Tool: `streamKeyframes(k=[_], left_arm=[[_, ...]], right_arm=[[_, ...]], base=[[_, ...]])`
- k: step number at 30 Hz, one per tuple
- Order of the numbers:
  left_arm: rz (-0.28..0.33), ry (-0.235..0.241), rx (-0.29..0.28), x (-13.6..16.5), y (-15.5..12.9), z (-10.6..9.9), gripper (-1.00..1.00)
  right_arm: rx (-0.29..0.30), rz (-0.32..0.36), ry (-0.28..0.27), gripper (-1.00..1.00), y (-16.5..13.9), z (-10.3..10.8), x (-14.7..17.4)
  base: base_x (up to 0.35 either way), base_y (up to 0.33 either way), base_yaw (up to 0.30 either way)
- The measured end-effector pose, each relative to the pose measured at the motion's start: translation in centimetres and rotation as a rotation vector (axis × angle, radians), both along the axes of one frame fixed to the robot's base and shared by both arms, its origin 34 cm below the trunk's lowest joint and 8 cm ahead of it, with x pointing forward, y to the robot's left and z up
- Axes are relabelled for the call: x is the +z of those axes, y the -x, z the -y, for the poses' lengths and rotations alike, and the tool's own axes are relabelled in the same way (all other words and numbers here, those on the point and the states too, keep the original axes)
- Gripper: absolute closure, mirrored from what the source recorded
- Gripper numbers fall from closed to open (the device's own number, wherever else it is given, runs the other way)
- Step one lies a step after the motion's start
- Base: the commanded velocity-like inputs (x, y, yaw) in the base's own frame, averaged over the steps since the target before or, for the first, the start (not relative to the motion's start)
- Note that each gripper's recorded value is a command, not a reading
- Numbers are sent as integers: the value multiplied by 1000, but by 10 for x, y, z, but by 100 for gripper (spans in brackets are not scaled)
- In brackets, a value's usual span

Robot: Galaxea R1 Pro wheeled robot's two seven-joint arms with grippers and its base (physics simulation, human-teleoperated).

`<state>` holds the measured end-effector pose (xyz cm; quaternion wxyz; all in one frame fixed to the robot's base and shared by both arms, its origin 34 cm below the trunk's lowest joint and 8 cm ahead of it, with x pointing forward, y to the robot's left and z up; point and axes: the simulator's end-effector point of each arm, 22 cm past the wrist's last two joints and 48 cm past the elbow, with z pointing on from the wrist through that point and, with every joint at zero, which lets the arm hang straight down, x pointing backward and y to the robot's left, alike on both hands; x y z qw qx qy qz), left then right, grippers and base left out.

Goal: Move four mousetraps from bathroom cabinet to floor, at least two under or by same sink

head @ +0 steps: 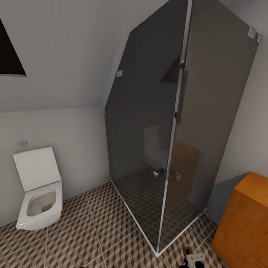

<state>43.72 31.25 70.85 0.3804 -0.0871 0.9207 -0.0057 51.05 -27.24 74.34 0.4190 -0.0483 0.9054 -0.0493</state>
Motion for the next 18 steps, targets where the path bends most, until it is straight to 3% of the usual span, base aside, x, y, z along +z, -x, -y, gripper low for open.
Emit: streamKeyframes(k=[18], left_arm=[[1, 3, 0, 0, 0, 2, 100]], right_arm=[[0, 0, 0, 100, 0, 0, 0]], base=[[0, 0, 300]])
